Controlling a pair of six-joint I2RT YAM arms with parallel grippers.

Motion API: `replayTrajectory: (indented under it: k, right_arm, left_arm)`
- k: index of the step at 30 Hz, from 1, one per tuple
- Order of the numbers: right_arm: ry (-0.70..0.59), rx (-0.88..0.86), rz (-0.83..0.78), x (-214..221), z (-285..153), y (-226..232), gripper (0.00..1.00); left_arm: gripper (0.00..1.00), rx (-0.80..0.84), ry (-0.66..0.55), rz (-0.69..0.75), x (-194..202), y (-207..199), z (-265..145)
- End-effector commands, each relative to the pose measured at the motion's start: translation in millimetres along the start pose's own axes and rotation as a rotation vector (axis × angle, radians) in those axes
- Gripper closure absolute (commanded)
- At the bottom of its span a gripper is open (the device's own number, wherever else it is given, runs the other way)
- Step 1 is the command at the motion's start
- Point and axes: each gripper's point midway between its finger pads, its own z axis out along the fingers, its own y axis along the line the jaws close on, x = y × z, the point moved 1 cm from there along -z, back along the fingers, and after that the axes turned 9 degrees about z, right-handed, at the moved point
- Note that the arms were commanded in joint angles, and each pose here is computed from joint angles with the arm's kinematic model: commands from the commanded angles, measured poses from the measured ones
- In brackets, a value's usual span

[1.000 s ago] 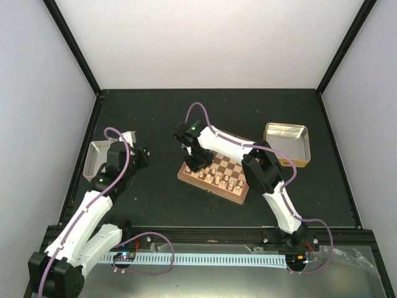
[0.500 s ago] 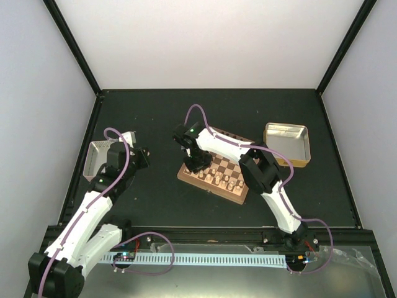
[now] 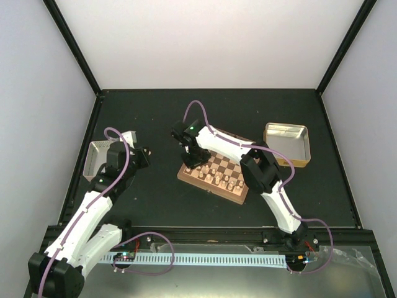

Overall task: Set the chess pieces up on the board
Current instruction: Pick up the chess piece from the chessboard, then place the chess piece on the chessboard.

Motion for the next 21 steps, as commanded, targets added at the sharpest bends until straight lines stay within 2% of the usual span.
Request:
replayTrajectory:
  k: [1,6,11,16,21]
  right_arm:
    - [-0.077,-0.001,0.041,-17,-17,-6,0.71]
    - [-0.119,-0.017,0.082,-25,-29,-24,0.71]
    - [-0.154,-0.061,0.137,-32,-35,-43,0.71]
    - [-0.167,-0.121,0.197,-39,-28,-63,0.71]
    - [-0.192,-0.169,0.235,-44,-30,-76,0.71]
  left_arm:
    - [0.96,0.117,-0.018,0.056,-5,-19,1]
    - [0.95,0.336,0.013,0.097,0,-57,-1]
    - [0.95,0.472,0.069,0.153,15,-93,4]
    - [0.94,0.469,0.116,0.299,44,-125,18]
    - [0.94,0.425,0.142,0.403,81,-139,40]
